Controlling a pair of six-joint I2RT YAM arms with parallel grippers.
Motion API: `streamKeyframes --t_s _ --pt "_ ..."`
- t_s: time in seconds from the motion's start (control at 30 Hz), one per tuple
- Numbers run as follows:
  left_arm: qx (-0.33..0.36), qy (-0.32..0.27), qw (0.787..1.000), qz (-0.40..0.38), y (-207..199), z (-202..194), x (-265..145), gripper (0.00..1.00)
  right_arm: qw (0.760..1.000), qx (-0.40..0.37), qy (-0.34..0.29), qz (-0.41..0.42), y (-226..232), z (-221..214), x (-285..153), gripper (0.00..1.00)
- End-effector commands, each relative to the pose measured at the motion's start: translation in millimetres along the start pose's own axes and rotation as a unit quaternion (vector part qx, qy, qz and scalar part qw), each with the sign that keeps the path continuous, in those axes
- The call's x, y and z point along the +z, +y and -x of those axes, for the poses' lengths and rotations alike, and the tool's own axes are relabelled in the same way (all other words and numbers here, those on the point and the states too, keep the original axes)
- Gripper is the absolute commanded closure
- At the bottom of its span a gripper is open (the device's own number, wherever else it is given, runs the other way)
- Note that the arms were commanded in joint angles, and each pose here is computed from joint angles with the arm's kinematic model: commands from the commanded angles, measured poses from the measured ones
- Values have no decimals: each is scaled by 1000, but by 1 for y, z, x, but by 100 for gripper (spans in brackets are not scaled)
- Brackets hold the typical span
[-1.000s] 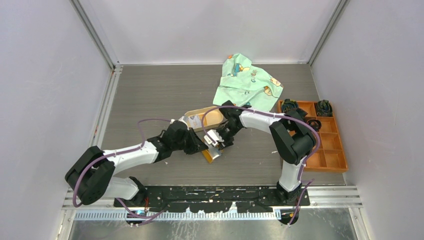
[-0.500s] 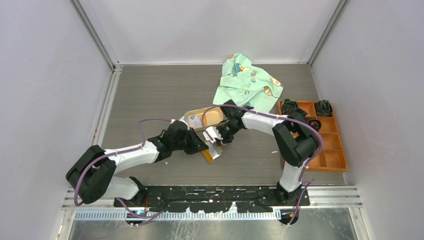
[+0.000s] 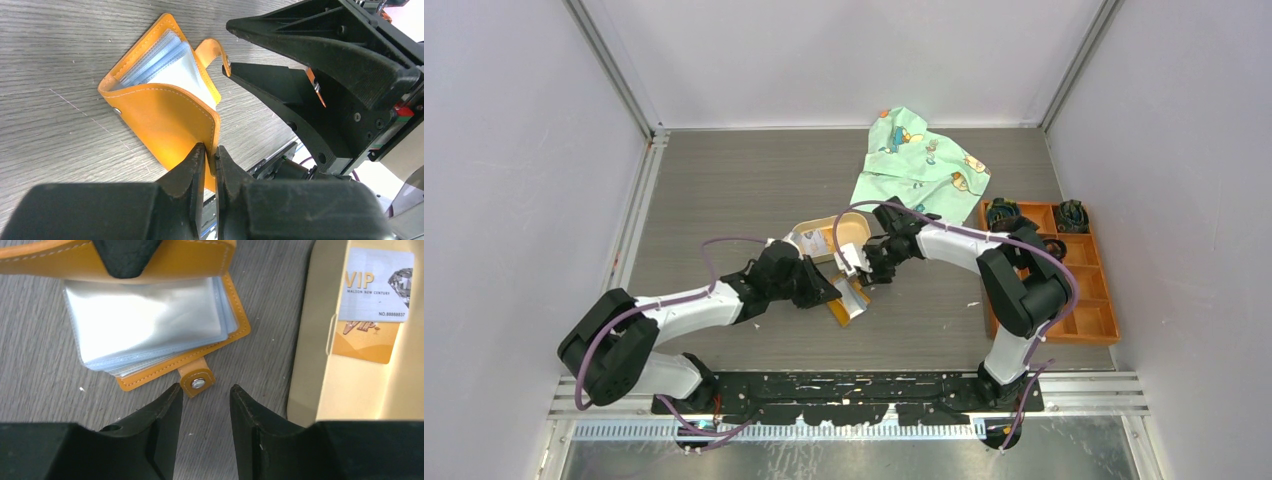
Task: Put the credit cards into the card holder
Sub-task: Close the card holder at the center of the board.
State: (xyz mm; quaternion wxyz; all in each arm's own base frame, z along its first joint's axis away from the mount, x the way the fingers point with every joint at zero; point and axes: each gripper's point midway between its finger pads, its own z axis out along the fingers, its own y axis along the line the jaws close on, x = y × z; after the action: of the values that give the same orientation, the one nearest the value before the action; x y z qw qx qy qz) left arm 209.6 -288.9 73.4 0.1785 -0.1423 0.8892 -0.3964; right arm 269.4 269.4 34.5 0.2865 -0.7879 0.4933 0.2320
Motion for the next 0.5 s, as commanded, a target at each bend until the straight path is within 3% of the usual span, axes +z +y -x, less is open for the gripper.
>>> streamKeyframes --t_s 0.0,0.47 --pt "0 8 1000 18 11 -3 2 88 998 25 -19 -53 -22 15 -9 56" --pt "-4 8 1000 20 13 -1 4 88 990 107 -13 -86 -31 15 -16 57"
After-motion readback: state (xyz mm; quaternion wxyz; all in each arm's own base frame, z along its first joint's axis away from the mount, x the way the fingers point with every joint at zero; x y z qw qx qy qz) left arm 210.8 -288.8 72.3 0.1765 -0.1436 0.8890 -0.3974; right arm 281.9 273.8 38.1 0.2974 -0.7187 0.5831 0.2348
